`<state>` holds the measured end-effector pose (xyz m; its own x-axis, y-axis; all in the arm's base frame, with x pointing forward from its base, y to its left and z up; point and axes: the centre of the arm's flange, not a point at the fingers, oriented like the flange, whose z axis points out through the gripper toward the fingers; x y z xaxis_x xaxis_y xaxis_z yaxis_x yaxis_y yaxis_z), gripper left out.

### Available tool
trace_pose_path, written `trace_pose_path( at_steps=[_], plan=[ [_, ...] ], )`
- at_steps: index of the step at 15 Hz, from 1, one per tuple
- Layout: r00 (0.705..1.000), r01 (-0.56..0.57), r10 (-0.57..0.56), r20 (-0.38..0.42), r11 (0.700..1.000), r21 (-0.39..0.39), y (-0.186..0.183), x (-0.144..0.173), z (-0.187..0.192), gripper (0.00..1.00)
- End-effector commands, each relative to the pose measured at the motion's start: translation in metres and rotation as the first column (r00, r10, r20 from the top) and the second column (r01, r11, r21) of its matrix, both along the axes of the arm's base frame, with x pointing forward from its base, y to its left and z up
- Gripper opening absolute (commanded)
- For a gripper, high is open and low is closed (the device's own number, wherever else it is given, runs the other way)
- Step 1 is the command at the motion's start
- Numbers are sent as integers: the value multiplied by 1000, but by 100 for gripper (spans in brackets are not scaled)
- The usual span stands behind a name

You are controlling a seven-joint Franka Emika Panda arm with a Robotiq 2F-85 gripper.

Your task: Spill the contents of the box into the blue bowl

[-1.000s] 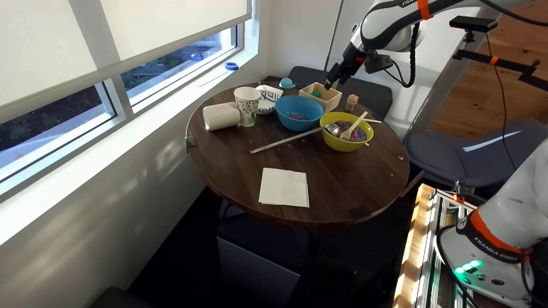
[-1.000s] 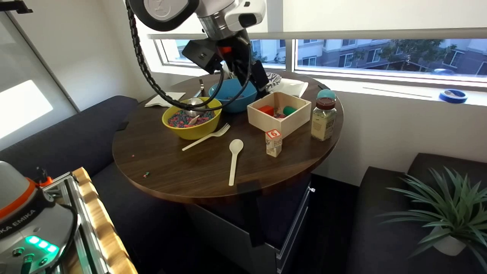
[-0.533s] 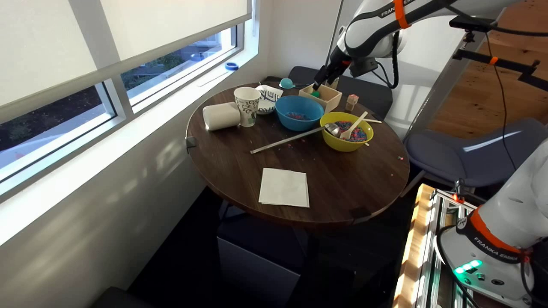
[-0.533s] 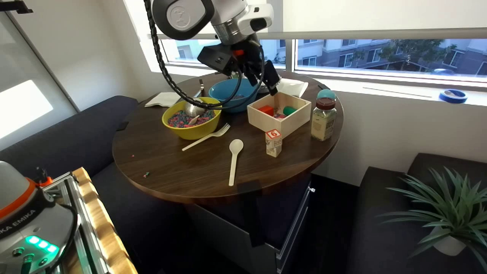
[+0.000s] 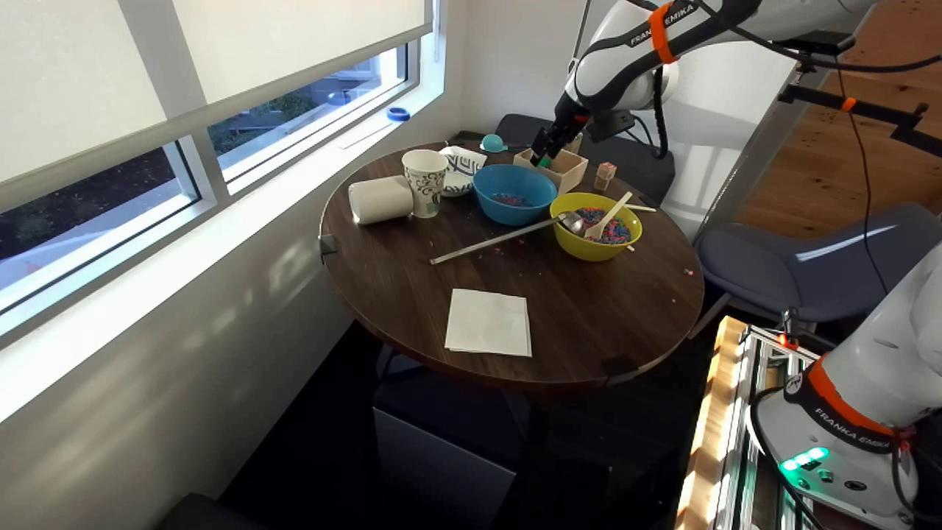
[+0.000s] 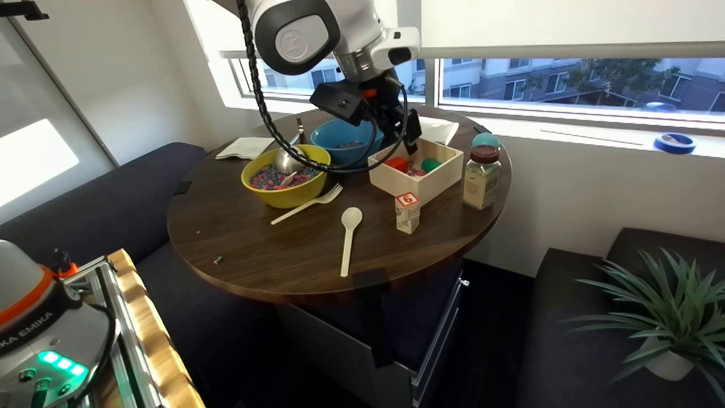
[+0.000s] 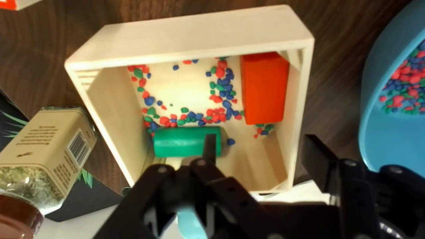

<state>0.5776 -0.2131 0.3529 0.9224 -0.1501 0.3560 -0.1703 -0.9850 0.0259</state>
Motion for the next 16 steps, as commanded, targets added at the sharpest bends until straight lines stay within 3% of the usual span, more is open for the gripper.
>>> trace_pose_path(
  at_steps=[1,5,8,10,12,15,16],
  plan=[
    [1000,-12,12,10,1000,7,-4,8,-10,70],
    [1000,-26,26,13,1000,11,3,12,-11,68],
    [999,-37,37,9,999,6,7,14,-14,42],
    [999,-41,40,8,999,6,8,15,-17,34],
    [999,-40,40,6,999,4,8,15,-19,17],
    [999,-41,41,9,999,5,6,14,-19,2],
    [999,-41,41,11,999,5,6,13,-19,3]
  ],
)
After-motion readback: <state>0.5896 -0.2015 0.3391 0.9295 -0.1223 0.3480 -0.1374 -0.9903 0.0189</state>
